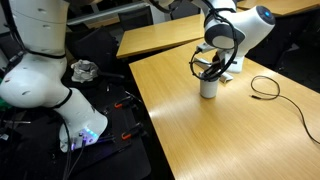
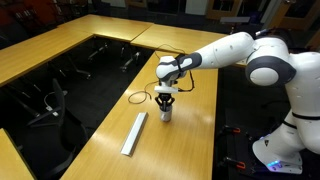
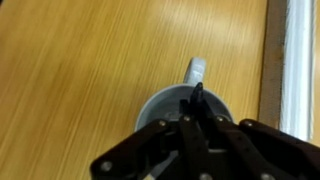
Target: Take the pen out of the mug and place it on the desk
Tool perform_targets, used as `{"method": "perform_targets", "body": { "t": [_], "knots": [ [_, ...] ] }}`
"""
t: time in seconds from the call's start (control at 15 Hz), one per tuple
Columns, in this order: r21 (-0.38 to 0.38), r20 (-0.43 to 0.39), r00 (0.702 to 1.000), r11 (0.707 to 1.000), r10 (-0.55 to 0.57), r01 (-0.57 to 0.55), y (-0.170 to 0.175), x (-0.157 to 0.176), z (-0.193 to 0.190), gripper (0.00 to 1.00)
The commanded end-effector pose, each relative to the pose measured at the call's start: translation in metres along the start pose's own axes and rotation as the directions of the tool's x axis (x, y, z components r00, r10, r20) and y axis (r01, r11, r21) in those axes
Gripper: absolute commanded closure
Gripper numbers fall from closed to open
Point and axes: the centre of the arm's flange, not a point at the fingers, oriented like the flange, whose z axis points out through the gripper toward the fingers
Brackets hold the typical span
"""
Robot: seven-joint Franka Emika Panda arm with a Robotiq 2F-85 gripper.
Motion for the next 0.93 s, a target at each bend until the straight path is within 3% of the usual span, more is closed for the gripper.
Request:
{"method": "perform_targets", "body": {
  "t": [0.0, 0.33, 0.47, 0.67, 0.87],
  "knots": [
    [0.020, 0.020, 0.999, 0.999, -0.032, 0.032, 0.009, -0.019, -0.024, 0.97],
    [0.040, 0.015, 0.997, 0.996, -0.080, 0.080, 0.022, -0.055, -0.060, 0.97],
    [0.030, -0.029, 0.997, 0.997, -0.072, 0.073, 0.034, -0.071, -0.072, 0.97],
    [-0.001, -0.137, 0.985, 0.995, -0.102, 0.103, 0.064, -0.090, -0.084, 0.97],
    [-0.007, -0.305, 0.943, 0.991, -0.132, 0.136, 0.098, -0.095, -0.088, 0.97]
  ]
}}
